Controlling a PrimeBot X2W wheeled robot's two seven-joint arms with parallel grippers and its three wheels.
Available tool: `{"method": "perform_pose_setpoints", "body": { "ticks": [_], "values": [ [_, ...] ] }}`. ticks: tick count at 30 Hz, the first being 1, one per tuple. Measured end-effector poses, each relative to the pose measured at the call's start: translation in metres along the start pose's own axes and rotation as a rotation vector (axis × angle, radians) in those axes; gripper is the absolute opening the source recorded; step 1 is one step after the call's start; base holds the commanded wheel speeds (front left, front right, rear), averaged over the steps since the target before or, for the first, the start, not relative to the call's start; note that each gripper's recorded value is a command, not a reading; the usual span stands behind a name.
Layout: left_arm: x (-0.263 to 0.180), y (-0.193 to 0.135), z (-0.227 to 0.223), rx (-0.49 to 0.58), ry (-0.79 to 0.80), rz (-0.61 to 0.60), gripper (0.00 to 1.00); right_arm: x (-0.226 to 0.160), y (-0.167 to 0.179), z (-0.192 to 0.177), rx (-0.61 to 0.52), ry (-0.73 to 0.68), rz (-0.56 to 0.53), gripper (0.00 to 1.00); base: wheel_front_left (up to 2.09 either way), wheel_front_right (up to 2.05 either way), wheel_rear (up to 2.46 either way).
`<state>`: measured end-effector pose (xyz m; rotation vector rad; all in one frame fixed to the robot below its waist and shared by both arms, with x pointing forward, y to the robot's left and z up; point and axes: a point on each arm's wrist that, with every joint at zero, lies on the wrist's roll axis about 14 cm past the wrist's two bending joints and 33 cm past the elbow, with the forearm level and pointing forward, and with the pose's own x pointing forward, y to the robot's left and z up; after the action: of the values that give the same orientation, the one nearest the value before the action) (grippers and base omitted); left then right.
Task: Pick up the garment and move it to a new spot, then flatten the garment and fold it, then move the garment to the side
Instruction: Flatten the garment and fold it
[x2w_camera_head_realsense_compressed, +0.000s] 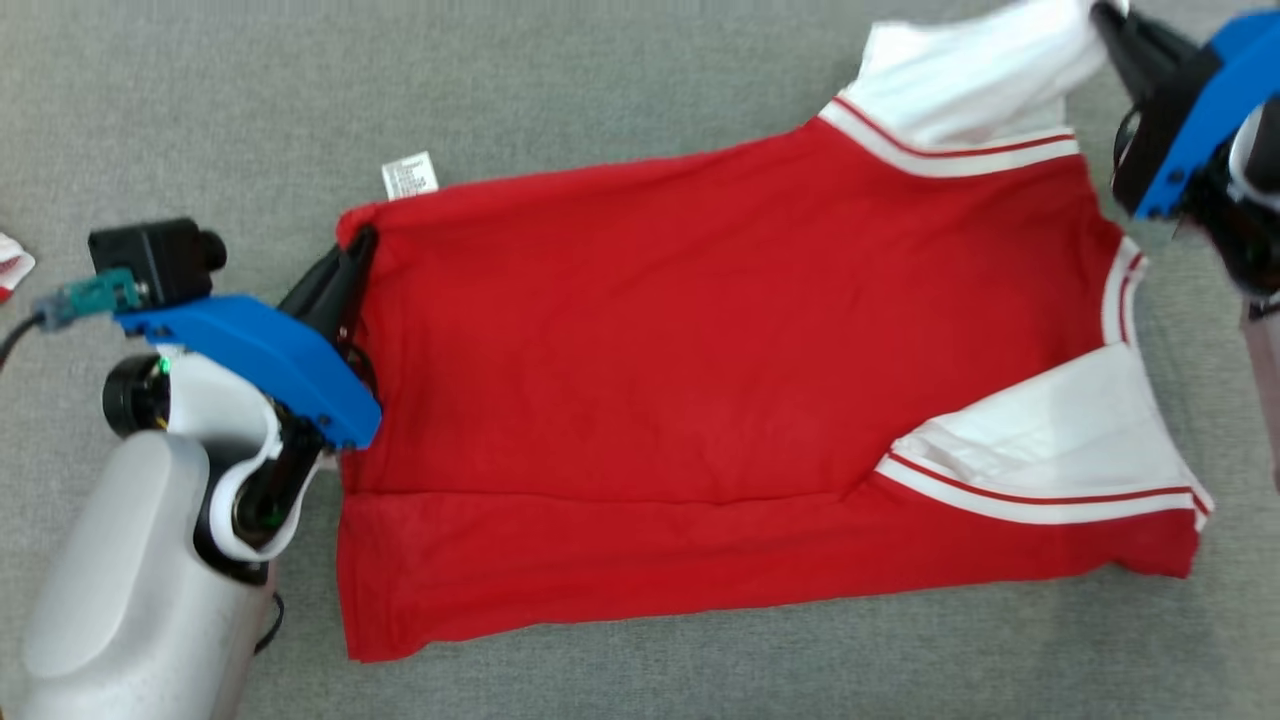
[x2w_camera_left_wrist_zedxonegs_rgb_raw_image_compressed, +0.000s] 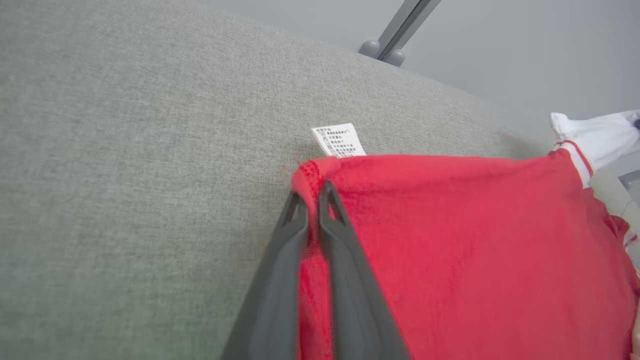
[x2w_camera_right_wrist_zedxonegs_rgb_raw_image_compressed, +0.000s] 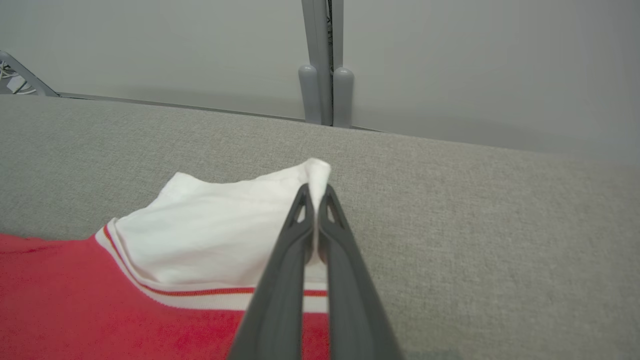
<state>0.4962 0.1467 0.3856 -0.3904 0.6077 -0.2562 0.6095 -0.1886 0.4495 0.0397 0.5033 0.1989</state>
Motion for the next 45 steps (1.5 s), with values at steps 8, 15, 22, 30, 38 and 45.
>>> {"method": "perform_pose_setpoints", "body": {
  "ticks": [8,15,22,30,38,45],
  "values": [
    [-0.028,-0.018,-0.007,0.046,-0.075,-0.035,0.0,-0.063,-0.01,-0.017,0.022,-0.018,0.004,0.0,0.0,0.0,0.0],
    [-0.055,-0.022,-0.024,0.109,-0.091,-0.037,0.0,-0.098,-0.005,-0.043,0.09,-0.001,0.019,0.0,0.0,0.0,0.0],
    [-0.068,-0.018,-0.044,0.116,-0.072,-0.004,0.0,-0.119,0.002,-0.079,0.148,0.058,0.025,0.0,0.0,0.0,0.0],
    [-0.076,-0.014,-0.054,0.116,-0.076,0.026,0.54,-0.141,0.007,-0.115,0.15,0.134,0.015,0.0,0.0,0.0,0.0],
    [-0.081,-0.011,-0.054,0.107,-0.109,0.051,1.0,-0.169,0.011,-0.148,0.169,0.239,-0.004,1.0,0.0,0.0,0.0],
    [-0.094,-0.011,-0.032,0.052,-0.282,0.073,1.0,-0.183,0.016,-0.129,0.202,0.147,-0.01,1.0,0.0,0.0,0.0]
  ]
}}
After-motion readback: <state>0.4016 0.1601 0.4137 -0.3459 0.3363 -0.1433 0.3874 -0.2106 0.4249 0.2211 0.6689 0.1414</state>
